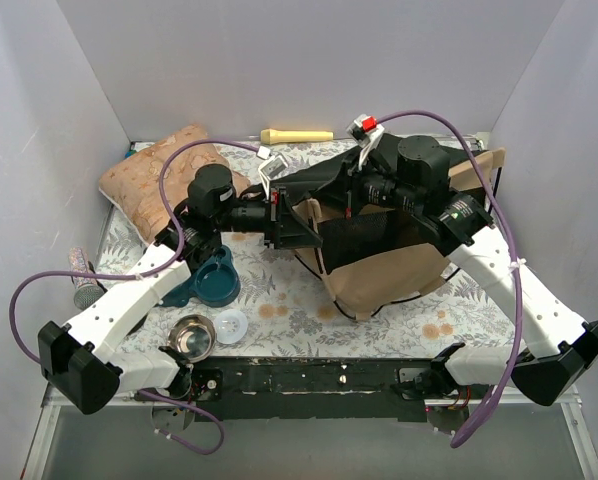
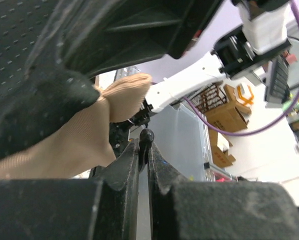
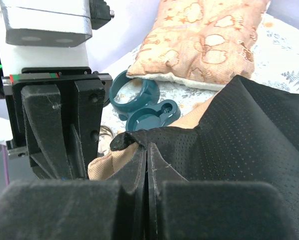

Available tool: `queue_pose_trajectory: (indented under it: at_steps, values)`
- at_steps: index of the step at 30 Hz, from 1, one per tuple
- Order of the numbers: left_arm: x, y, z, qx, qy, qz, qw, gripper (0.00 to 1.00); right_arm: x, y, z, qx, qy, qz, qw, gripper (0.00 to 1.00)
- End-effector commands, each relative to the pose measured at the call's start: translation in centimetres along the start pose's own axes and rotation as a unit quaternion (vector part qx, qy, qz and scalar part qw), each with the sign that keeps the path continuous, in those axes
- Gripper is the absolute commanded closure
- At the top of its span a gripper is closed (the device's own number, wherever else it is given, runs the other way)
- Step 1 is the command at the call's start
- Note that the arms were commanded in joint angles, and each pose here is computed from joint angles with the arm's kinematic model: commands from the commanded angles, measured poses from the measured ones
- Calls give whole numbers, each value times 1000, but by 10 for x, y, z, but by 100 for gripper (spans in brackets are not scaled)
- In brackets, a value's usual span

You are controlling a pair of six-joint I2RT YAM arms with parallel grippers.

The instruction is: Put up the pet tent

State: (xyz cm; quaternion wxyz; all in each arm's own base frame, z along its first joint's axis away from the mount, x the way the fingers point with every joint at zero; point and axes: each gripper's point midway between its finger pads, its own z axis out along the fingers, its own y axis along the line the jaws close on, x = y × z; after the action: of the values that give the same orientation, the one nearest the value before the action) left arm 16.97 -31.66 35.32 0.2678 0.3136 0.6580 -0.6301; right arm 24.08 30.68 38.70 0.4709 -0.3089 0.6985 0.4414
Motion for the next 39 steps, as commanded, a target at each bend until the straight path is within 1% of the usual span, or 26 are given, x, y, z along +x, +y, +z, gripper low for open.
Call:
queue_pose_trajectory:
  at_steps: [1, 2, 6, 14, 20, 25, 27, 29, 31, 34, 36, 37, 39]
  values:
    - [44, 34, 7, -79, 53, -115, 989, 100, -66, -9, -14, 56, -126, -9, 990, 99]
    - [44, 40, 9, -95, 52, -117, 987, 100, -66, -10, -15, 60, -128, -2, 990, 99]
    - [46, 30, 14, -87, 59, -99, 989, 100, -66, -17, -15, 82, -131, 27, 988, 99]
    - [53, 34, 24, -83, 72, -114, 987, 100, -62, -30, -13, 124, -132, 89, 979, 99]
    - [60, 35, 32, -67, 81, -118, 987, 100, -64, -28, -14, 127, -137, 113, 976, 99]
    - [59, 39, 38, -69, 80, -123, 987, 100, -61, -20, -12, 107, -131, 116, 979, 99]
    - [53, 42, 34, -72, 72, -120, 987, 100, -58, -13, -15, 90, -126, 93, 984, 99]
    - [47, 43, 21, -74, 63, -126, 987, 100, -56, -11, -22, 88, -126, 60, 986, 99]
    - [44, 42, 6, -68, 60, -116, 989, 100, -56, -6, -32, 74, -125, 2, 989, 99]
    - [38, 40, -12, -72, 51, -64, 994, 100, -41, 7, -45, 40, -108, -80, 990, 99]
    - [38, 34, -19, -65, 59, -18, 996, 100, -29, 13, -50, 19, -85, -128, 988, 99]
    - [38, 34, -21, -67, 62, -12, 996, 100, -24, 18, -52, 4, -74, -147, 986, 99]
    - [37, 30, -25, -68, 67, 4, 995, 100, -15, 18, -55, -1, -51, -169, 984, 99]
